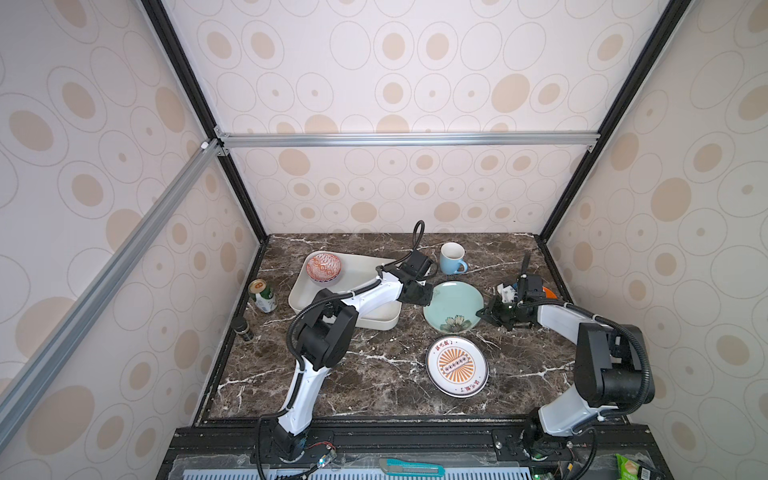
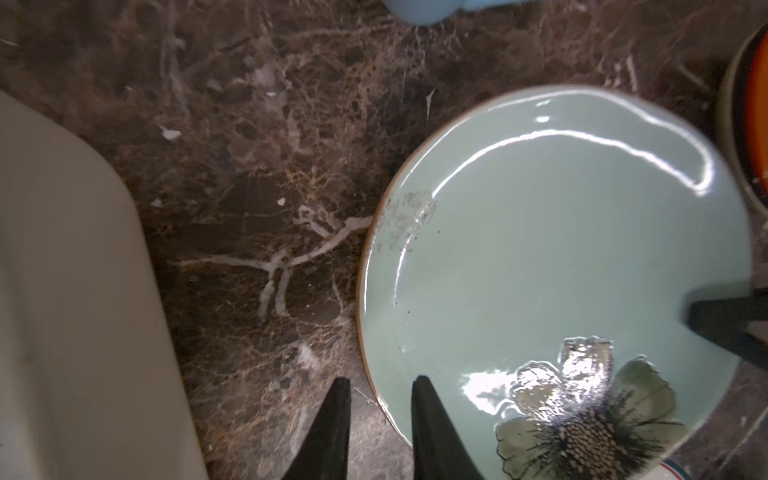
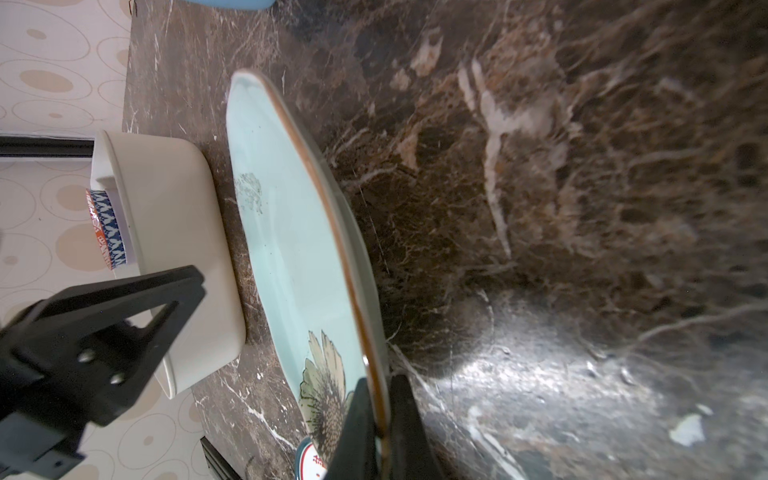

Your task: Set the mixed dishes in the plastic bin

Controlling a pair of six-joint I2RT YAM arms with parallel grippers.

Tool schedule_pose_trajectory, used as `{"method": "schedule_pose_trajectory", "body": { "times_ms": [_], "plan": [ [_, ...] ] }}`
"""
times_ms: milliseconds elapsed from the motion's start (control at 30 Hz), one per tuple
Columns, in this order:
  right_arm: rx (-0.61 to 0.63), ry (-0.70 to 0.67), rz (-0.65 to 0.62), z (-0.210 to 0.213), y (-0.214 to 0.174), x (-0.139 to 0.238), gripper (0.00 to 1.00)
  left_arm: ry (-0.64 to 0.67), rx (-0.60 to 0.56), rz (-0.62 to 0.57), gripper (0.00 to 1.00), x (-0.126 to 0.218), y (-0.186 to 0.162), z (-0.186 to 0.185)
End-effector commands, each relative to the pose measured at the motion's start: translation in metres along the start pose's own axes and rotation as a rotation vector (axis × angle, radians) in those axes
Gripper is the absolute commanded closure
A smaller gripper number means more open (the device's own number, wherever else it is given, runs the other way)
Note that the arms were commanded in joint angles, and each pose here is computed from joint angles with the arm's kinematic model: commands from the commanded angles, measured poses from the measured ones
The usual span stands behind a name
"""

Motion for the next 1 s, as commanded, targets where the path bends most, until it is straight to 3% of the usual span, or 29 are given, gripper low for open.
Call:
{"method": "schedule_pose_trajectory", "body": {
  "times_ms": [0, 267, 800, 967],
  "plan": [
    [0.048, 0.058, -0.005, 0.017, 0.003, 0.011, 1.00, 0.027, -0.012, -0.090, 0.68, 0.047, 0.021, -0.002],
    [0.081, 0.068, -0.014, 0.030, 0.002, 0.026, 1.00, 0.063, -0.028, -0.163, 0.58, 0.098, 0.027, -0.001],
    [0.142, 0.139, -0.038, 0.072, 0.000, 0.065, 1.00, 0.183, 0.163, -0.262, 0.46, 0.176, -0.027, 0.098],
    [0.184, 0.135, -0.041, 0.091, -0.002, 0.070, 1.00, 0.197, 0.190, -0.297, 0.31, 0.198, -0.033, 0.114]
  ]
}}
Point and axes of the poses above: each gripper's point midway between its finger pads, its own x axis back along the fingers, its own z axis along the line the jaws close on, y = z × x, the point moved 6 cm from there along x, back along the fingers, and after that the axes turned 4 degrees about -x, right-handed, at the moved point
